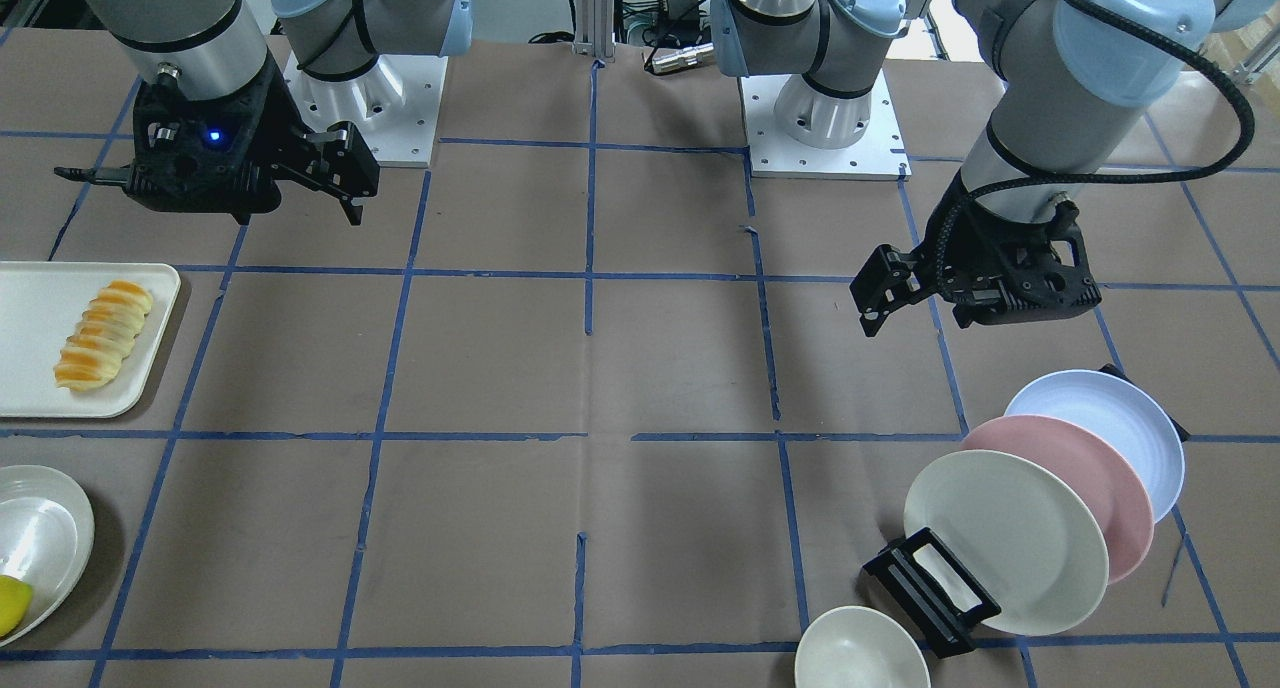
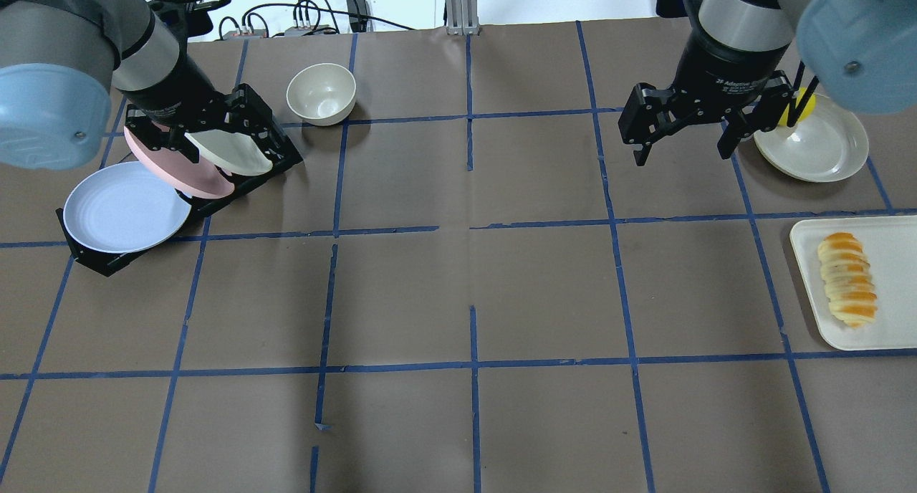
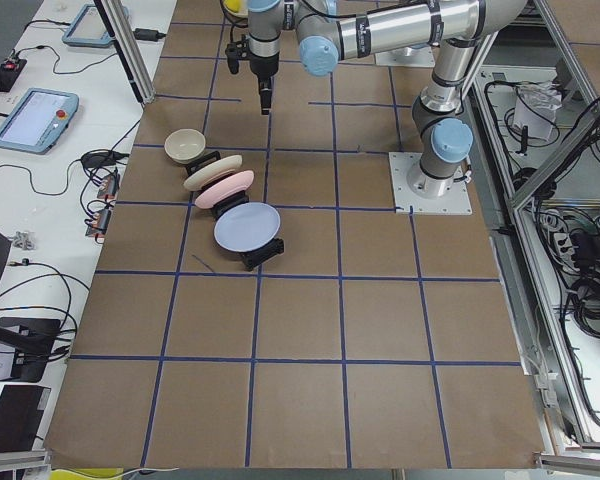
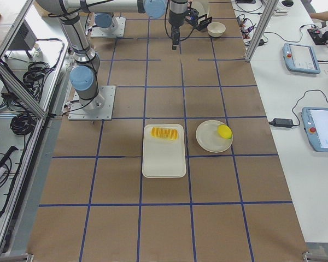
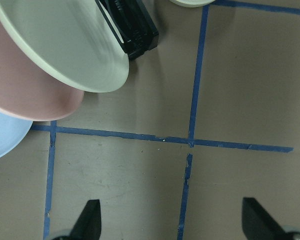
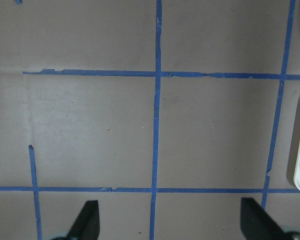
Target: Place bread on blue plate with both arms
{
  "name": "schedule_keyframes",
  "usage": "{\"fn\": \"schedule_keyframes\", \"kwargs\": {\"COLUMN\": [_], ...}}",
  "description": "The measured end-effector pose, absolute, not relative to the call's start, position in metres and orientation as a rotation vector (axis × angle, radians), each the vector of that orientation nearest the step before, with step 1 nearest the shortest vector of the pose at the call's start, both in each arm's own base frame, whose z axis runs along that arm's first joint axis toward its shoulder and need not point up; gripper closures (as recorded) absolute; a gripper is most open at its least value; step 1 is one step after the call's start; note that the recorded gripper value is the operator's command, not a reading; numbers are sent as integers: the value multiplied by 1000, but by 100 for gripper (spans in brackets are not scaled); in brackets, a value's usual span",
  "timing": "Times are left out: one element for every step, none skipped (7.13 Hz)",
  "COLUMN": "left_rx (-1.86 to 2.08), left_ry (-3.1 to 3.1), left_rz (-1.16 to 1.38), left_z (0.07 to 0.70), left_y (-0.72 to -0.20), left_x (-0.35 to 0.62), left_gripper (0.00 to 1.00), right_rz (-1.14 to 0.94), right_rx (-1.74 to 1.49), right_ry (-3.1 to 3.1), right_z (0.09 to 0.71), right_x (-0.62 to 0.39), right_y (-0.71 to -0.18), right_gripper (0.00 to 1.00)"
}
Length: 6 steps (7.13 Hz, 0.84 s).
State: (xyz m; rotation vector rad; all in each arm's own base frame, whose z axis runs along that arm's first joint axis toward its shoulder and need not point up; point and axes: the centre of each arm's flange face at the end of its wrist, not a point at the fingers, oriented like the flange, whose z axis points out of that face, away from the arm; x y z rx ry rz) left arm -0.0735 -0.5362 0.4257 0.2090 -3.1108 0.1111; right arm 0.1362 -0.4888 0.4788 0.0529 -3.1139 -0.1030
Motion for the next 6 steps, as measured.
{"fn": "schedule_keyframes", "kwargs": {"left_rx": [211,198,118,-12,-99,-199], "left_ry": [-3111,-3112,-3119,-3131,-3141,-3149], "left_rz": [111,112,136,185,215,229], "left_z": [426,425,424,425,428,430], "left_y": [-536,-536,-539,-544,-548,-550], "left_x": [-75,-77,-73,-59,-31,3], "left_gripper": [0,0,0,0,0,0], "right_rz": [-103,-102,-102,-102,-102,-103], "right_rx": [54,55,57,57,58,68], "right_ry": [-3114,-3114,-3114,-3114,-3114,-3113], "right_z": [479,479,478,478,479,477], "right_x": [136,136,136,136,136,136], "right_y": [-489,-489,-489,-489,-489,-489], "right_gripper": [0,0,0,0,0,4]}}
